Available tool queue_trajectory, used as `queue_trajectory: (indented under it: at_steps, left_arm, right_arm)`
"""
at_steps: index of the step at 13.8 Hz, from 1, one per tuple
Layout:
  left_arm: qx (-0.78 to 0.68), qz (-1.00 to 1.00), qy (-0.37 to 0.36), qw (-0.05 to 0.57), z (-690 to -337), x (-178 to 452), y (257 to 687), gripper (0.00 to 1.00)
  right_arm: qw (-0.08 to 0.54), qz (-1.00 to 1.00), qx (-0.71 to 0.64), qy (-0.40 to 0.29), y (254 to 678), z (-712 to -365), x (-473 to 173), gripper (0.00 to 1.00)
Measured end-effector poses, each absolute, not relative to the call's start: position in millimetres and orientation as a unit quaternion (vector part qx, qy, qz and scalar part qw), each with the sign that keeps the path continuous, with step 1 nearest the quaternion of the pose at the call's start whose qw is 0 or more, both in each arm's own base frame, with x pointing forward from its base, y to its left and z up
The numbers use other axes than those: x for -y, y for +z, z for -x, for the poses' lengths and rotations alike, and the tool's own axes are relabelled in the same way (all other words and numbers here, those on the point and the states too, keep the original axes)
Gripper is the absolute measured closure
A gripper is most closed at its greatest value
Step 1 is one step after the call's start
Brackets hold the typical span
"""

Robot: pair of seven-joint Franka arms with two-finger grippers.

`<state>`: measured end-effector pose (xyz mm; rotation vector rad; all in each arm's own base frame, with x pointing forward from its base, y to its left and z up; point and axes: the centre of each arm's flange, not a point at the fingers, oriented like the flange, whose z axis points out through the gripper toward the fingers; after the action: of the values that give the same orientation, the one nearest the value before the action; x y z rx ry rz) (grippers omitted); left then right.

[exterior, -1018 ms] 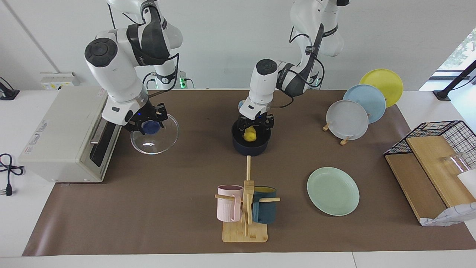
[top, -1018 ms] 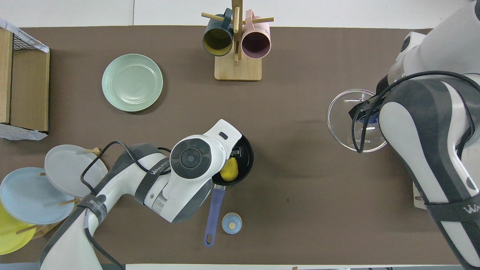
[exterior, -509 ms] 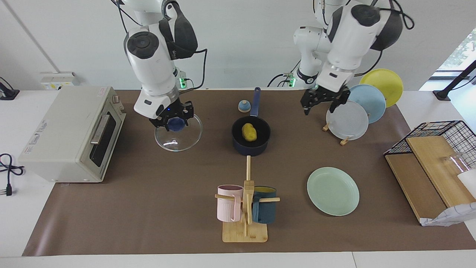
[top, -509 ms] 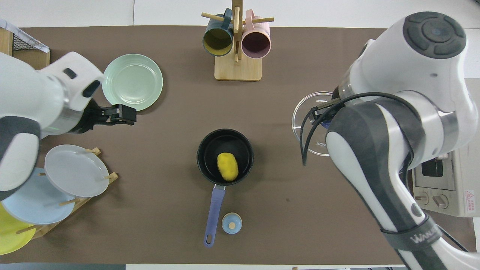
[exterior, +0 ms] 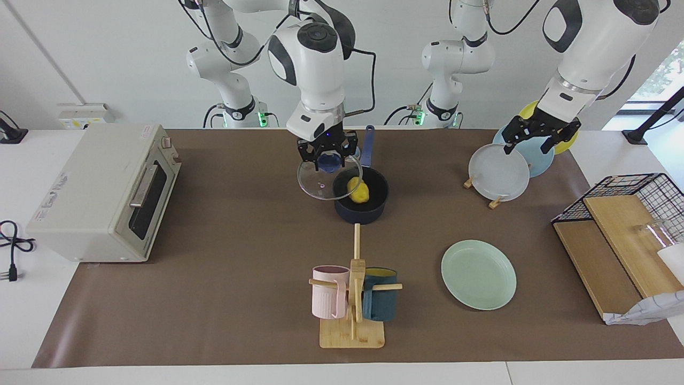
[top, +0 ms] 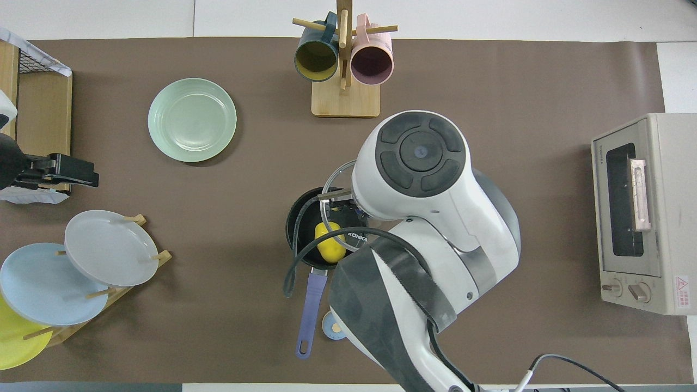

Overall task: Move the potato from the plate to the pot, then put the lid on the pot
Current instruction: 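Retract the left gripper while the right gripper carries the lid over, then lower the glass lid onto the pot with the right gripper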

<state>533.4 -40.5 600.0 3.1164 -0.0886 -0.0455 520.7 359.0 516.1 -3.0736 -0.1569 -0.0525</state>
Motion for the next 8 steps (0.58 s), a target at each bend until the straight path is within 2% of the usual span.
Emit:
queue_trajectory:
  at_steps: [4, 8]
  left_arm:
    - [0.025, -0.999, -0.021, 0.010, -530, 37, 608, 0.00]
    - [0.026, -0.999, -0.037, 0.007, -530, 37, 630, 0.00]
  right_arm:
    - [0.041, 0.998, 0.047, -0.026, 492, -513, -390, 0.33]
    - [0.031, 0.998, 0.053, -0.017, 470, -485, -430, 0.33]
